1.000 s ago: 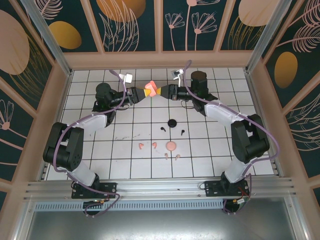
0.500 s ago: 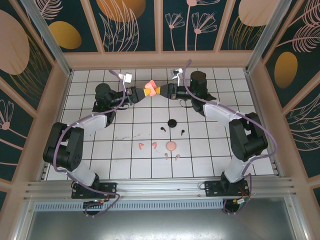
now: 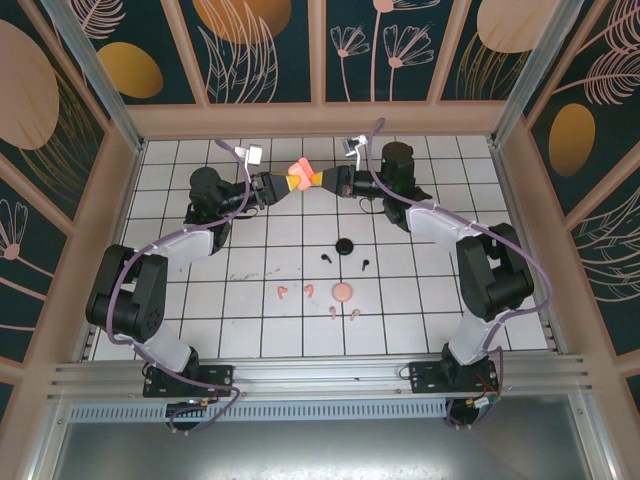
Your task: Insert the wireless bluetooth earbuds into the charging case
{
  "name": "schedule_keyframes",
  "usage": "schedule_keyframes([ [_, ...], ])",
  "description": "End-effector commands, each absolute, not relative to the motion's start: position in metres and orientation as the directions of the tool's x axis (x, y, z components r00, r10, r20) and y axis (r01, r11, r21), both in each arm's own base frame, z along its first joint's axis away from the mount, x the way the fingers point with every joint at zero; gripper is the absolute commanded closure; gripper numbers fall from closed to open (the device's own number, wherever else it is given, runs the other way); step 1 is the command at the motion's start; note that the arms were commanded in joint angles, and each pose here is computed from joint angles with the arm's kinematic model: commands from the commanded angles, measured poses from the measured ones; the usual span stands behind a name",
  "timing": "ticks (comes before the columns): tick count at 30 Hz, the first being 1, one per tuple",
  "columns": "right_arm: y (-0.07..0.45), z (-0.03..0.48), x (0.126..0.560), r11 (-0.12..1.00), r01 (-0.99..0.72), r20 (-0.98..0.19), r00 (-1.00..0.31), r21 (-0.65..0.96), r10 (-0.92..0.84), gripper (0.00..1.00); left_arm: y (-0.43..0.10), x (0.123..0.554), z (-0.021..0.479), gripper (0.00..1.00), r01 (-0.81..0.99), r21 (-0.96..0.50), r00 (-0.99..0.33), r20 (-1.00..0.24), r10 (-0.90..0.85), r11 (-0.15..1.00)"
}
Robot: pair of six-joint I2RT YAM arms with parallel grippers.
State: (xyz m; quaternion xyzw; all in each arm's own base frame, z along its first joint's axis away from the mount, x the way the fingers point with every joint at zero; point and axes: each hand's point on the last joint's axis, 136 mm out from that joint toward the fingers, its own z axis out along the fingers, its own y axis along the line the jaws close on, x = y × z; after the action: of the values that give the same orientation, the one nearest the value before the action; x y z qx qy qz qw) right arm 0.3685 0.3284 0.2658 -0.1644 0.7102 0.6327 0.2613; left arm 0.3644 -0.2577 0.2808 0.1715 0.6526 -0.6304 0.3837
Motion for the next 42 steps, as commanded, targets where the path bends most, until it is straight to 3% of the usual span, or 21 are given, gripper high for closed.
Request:
schedule_keyframes([
  [1,0.338,0.287,0.362,0.099,-0.629,-0.636,-0.768,0.771,0.079,1.00,-0.267,0.356,0.282,1.00,0.722,-0.679,-0.640,-0.728,-0.244,0.134],
  [4,0.336,0.285,0.368,0.135,-0.619,-0.631,-0.772,0.774,0.080,1.00,-0.266,0.364,0.277,0.81,0.705,-0.686,-0.641,-0.725,-0.253,0.179],
  [7,0.330,0.278,0.377,0.190,-0.597,-0.619,-0.781,0.779,0.083,1.00,-0.261,0.374,0.272,0.54,0.683,-0.688,-0.632,-0.725,-0.274,0.246],
  [10,0.319,0.267,0.389,0.247,-0.561,-0.595,-0.798,0.790,0.093,1.00,-0.258,0.383,0.270,0.41,0.667,-0.679,-0.615,-0.735,-0.288,0.307],
  [14,0.303,0.257,0.401,0.306,-0.530,-0.580,-0.808,0.791,0.101,1.00,-0.254,0.388,0.274,0.31,0.666,-0.650,-0.586,-0.759,-0.284,0.365],
  [21,0.281,0.237,0.413,0.422,-0.529,-0.595,-0.803,0.736,0.030,1.00,-0.257,0.394,0.277,0.22,0.711,-0.547,-0.553,-0.823,-0.129,0.441],
  [27,0.267,0.217,0.415,0.501,-0.577,-0.612,-0.783,0.646,-0.112,1.00,-0.266,0.396,0.273,0.19,0.772,-0.467,-0.548,-0.832,0.081,0.432],
  [33,0.257,0.195,0.415,0.535,-0.602,-0.585,-0.778,0.592,-0.229,1.00,-0.271,0.397,0.258,0.24,0.797,-0.454,-0.569,-0.787,0.240,0.399],
  [42,0.262,0.193,0.408,0.479,-0.626,-0.563,-0.775,0.616,-0.287,1.00,-0.273,0.389,0.227,0.31,0.785,-0.513,-0.616,-0.707,0.347,0.347],
])
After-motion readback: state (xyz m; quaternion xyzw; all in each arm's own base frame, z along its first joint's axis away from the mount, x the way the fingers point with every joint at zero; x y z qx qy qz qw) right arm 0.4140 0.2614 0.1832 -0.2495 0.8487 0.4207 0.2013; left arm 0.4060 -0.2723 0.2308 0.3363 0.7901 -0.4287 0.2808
